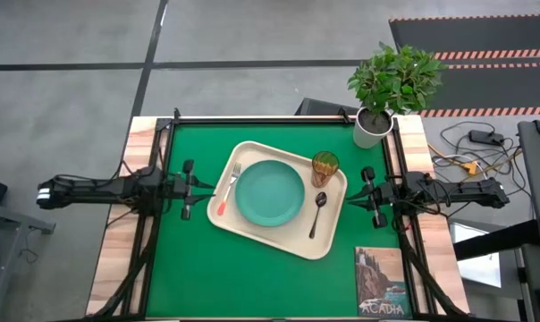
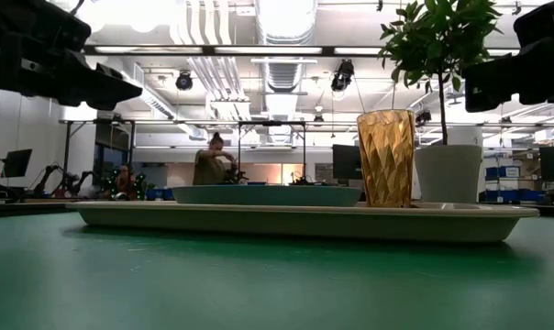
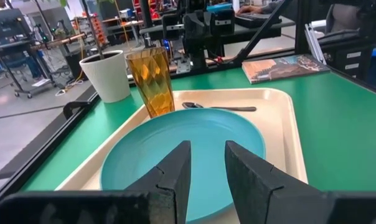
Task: Pick and place plate/cup/fork/spoon on tray
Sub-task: Return to Home Position
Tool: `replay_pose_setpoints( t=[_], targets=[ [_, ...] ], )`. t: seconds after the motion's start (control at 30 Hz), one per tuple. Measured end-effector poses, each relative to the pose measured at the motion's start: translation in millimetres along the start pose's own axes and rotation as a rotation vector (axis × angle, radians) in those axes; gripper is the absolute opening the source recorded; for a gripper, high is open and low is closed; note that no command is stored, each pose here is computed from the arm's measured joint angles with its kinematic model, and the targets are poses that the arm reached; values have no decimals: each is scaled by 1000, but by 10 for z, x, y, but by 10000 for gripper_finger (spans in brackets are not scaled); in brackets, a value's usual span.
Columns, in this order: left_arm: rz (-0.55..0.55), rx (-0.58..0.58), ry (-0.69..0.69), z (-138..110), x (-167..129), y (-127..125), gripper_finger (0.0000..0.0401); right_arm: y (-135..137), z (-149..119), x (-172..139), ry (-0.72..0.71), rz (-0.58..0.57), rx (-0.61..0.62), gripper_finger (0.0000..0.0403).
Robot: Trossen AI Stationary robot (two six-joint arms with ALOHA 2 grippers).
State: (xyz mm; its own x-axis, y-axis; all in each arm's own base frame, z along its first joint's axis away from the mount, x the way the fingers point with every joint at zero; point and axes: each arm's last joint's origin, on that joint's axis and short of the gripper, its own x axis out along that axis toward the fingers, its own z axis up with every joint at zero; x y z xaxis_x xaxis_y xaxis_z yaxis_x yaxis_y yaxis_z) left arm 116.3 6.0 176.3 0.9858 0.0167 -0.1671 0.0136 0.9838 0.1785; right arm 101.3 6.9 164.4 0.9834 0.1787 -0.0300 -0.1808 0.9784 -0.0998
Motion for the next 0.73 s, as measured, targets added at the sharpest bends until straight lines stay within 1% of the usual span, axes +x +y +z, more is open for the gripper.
replay_pose_setpoints(
  t=[0.73],
  targets=[
    [-13, -3, 66, -57, 57, -8, 81, 0, -1, 0, 1, 0, 0, 27]
  ],
)
